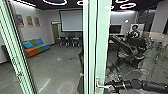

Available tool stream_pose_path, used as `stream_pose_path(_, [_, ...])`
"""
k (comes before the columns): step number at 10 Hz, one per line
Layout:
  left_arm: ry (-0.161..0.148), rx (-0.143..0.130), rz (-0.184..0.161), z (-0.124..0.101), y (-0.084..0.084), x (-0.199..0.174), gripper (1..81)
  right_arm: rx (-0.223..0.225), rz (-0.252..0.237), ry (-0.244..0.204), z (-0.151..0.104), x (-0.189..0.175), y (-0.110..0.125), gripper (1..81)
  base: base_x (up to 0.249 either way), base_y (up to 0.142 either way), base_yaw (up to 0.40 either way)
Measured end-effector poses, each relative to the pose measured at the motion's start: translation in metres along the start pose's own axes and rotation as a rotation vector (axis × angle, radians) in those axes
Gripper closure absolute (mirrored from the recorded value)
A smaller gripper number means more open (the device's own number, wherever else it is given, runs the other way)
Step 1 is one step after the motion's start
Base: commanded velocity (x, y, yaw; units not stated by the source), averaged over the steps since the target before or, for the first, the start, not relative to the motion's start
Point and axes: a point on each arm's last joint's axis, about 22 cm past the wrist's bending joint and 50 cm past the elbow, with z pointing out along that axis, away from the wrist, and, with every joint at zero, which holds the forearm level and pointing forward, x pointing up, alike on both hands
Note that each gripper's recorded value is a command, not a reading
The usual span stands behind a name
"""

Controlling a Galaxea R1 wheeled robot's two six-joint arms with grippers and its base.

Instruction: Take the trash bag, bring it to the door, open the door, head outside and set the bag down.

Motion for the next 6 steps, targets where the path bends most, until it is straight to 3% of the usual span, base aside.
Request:
stream_pose_path(3, [0.001,0.002,-0.001,0.000,-0.001,0.000,81.1,-0.020,0.074,0.029,0.004,0.015,0.011,1.0,0.000,0.000,0.000])
stream_pose_path(6, [-0.004,0.007,-0.004,0.000,-0.004,-0.003,81.1,-0.018,0.086,0.057,0.006,0.033,0.002,1.0,0.000,0.000,0.000])
